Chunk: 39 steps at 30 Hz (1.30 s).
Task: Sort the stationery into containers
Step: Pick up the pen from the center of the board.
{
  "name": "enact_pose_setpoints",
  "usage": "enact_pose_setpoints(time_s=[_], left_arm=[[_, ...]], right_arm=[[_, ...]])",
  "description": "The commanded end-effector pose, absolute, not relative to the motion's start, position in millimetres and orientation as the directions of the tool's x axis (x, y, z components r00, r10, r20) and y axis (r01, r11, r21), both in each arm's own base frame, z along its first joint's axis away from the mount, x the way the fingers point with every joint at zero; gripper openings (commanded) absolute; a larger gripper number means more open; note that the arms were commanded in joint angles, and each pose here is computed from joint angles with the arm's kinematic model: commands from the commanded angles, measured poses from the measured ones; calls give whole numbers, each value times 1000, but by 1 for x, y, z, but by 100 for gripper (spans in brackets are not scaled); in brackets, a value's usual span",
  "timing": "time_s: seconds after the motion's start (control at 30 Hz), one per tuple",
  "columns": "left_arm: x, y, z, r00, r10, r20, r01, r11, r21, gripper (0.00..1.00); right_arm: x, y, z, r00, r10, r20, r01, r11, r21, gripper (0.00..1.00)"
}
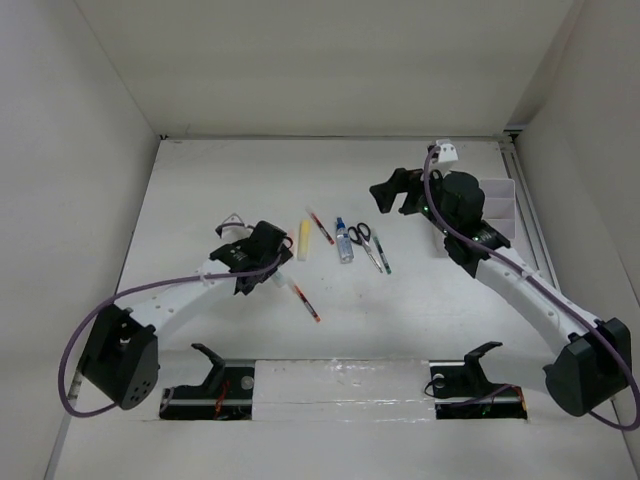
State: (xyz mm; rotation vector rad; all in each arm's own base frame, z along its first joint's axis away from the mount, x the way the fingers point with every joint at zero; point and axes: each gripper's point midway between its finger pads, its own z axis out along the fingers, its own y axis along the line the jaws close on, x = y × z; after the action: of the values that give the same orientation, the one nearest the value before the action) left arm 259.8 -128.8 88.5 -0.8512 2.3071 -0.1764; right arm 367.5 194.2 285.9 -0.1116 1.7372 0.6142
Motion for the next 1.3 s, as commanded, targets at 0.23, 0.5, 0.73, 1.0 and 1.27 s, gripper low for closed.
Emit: enact_pose_setpoints(time_s=[0.23, 0.5, 0.73, 1.0, 1.27], left_arm=[[262, -120, 39, -459, -735, -498, -745, 624, -235, 95], [265, -120, 30, -440, -748, -497, -782, 591, -197, 94], [264, -119, 19, -486, -716, -501, -795, 600, -85, 78], [254, -119, 8, -516, -714, -472, -802, 596, -25, 57], [238, -128, -19, -573, -720, -391, -783, 622, 1, 33]], right_arm=[[319, 242, 276, -347, 237, -908, -555, 728, 402, 98], [302, 254, 281, -341, 220, -914, -594, 703, 391, 97], [286, 255, 293, -328, 247, -912, -616, 675, 405, 97], [271, 254, 305, -317, 273, -908, -636, 649, 417, 97], [258, 246, 326, -280, 320, -905, -653, 627, 424, 97]])
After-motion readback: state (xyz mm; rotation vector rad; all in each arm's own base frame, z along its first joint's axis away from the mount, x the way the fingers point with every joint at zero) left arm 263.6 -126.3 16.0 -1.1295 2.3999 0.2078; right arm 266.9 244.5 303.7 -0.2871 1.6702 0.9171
